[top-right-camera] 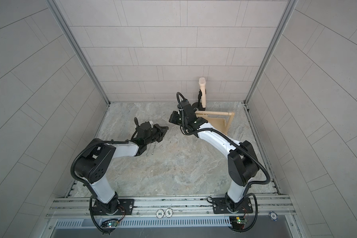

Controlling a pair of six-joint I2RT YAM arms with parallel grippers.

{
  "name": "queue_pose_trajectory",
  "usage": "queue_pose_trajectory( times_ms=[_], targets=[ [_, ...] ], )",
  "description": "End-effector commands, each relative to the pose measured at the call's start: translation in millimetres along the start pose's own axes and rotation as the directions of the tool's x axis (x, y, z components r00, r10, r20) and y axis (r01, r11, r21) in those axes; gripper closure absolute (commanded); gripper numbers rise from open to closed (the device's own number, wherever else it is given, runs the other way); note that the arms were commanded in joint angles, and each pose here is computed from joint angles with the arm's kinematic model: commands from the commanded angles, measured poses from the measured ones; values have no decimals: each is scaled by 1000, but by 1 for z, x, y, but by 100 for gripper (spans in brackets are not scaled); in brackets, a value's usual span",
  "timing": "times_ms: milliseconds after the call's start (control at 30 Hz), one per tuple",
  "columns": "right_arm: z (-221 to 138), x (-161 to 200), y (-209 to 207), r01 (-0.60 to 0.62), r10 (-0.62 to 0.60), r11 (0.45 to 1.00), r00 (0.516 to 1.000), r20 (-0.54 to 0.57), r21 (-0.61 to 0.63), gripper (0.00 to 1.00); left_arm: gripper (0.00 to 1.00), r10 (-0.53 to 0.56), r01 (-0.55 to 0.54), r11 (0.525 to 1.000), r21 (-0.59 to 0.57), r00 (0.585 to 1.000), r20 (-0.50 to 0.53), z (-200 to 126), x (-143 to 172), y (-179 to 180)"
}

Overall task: Take the necklace off the jewelry display stand
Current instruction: Place the necklace at the center of the board.

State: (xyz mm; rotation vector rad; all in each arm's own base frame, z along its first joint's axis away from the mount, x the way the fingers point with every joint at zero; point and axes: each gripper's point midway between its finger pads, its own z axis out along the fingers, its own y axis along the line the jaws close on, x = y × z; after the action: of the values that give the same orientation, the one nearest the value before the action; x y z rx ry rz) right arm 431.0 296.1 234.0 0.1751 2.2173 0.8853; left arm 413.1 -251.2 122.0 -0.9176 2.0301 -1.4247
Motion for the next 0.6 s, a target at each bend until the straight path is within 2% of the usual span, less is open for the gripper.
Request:
queue_pose_trajectory(
  times_ms=[0,233,400,567],
  targets=[
    [10,12,-9,29,-28,1000,999,-36,9,100,100,63,-62,997,-37,998,16,-11,-3,2],
    [25,31,-15,105,-104,994,990,-100,7,100,100,137,-131,984,-123,990,40,-25,-7,11],
    [31,43,-23,189,-182,981,972,-149,34,100,100,223,-205,956,-209,973,67,-37,-14,21],
    [37,53,-32,229,-215,972,958,-189,52,100,100,258,-224,931,-287,962,86,-49,-19,39]
  ],
)
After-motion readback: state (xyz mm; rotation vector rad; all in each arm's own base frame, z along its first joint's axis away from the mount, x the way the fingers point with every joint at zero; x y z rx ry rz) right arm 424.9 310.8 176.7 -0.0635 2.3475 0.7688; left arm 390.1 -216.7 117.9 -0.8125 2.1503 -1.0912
